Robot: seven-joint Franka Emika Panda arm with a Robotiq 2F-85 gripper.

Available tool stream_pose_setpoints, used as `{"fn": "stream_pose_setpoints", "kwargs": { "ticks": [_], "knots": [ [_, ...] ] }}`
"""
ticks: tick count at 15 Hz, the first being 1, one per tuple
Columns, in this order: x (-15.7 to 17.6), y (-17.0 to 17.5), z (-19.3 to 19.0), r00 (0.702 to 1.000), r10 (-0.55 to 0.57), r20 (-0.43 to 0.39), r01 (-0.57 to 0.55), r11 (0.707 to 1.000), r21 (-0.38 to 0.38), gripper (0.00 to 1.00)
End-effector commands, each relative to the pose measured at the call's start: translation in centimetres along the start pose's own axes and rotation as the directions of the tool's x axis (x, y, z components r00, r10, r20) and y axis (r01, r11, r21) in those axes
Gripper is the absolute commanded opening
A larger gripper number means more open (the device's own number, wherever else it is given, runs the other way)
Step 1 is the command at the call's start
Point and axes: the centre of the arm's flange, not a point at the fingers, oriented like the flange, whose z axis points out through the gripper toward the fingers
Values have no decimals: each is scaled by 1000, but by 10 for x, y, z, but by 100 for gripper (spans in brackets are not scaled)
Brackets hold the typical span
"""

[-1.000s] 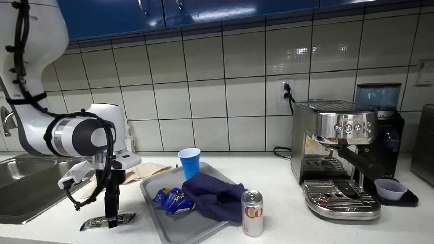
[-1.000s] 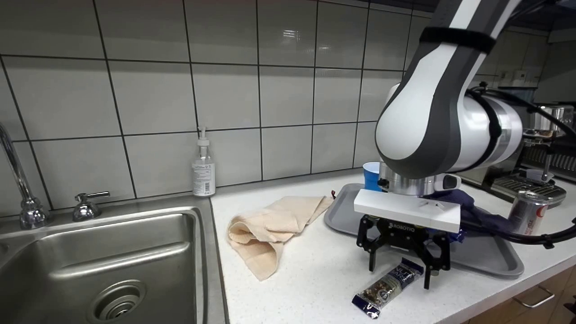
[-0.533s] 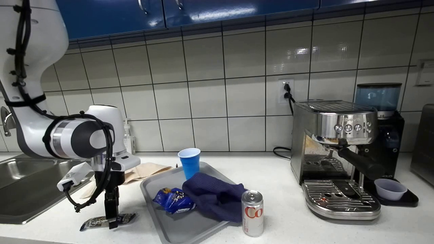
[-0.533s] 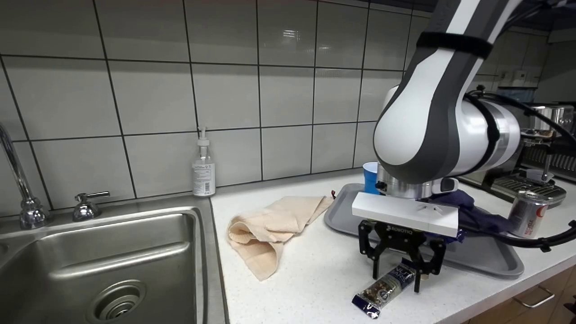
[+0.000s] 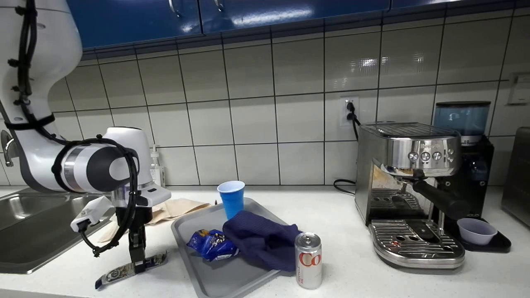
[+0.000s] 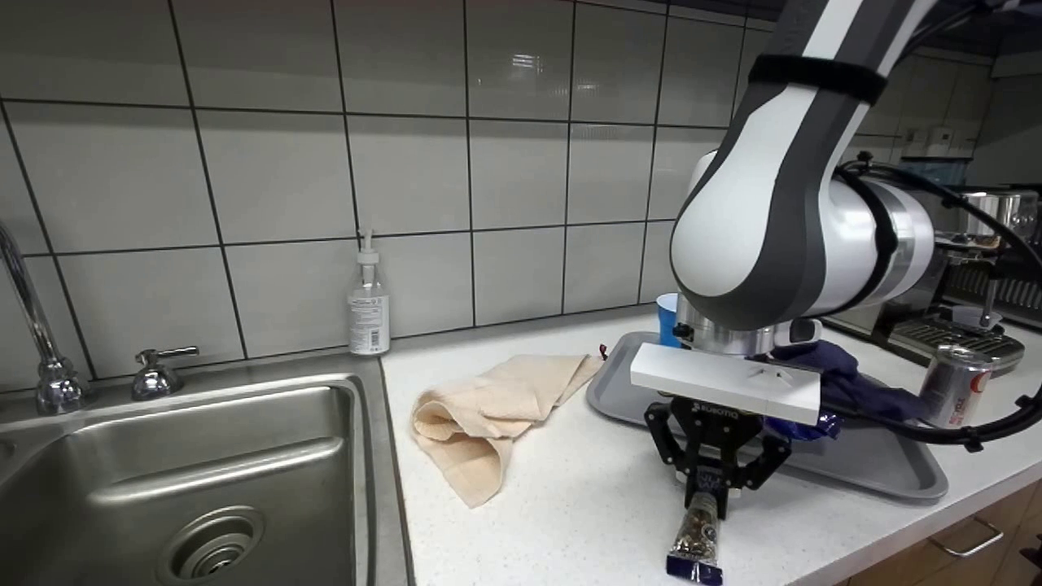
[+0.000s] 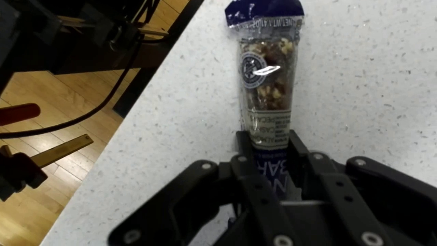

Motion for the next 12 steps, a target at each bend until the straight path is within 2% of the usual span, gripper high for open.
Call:
{"fn": "stream_pose_setpoints", "kwargs": {
  "ticks": [1, 8, 12],
  "knots": [
    [-5, 1, -13, 1000, -9, 5, 9, 1000, 15, 7],
    [-16, -3, -47, 998, -62, 17, 61, 996, 64, 7],
    [-4, -9, -68, 999, -46, 6, 45, 994, 101, 7]
  ]
}}
